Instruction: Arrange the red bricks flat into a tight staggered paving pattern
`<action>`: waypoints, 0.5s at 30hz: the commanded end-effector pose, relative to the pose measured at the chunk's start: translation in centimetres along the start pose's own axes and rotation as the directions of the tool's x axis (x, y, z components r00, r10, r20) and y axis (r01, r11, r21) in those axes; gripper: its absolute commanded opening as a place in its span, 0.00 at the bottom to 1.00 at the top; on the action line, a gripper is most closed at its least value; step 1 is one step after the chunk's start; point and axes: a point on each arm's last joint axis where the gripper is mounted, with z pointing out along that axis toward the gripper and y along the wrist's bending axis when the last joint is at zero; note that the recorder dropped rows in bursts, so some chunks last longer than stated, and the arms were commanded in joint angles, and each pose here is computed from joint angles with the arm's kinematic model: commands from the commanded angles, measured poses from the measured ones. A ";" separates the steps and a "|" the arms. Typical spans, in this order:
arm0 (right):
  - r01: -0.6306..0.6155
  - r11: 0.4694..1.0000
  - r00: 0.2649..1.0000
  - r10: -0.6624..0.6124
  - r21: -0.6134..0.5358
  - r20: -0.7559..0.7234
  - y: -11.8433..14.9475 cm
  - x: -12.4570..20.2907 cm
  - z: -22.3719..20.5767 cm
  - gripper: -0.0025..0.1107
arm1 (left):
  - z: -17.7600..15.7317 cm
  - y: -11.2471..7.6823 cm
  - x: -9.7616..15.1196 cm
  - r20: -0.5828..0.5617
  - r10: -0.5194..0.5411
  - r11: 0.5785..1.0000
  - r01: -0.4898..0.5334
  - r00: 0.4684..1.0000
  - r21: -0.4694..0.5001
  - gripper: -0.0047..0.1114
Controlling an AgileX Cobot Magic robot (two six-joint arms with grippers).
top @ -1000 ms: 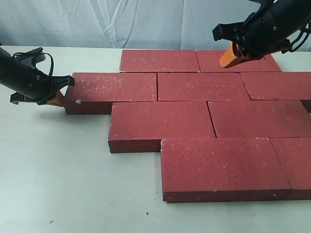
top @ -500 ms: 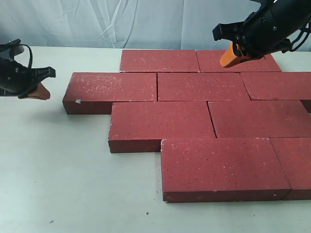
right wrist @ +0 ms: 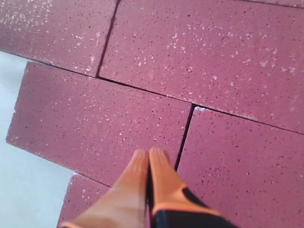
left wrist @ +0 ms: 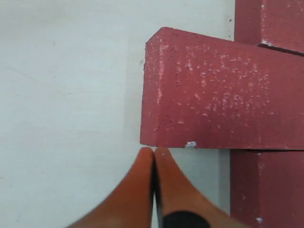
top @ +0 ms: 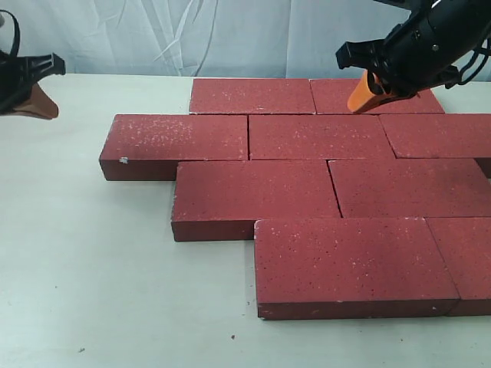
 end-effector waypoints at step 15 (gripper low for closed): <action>-0.079 0.997 0.995 0.080 0.022 -0.062 0.0 4.3 -0.7 0.02 | -13.6 -4.9 5.5 0.246 0.226 0.974 -0.210 0.943 -0.089 0.04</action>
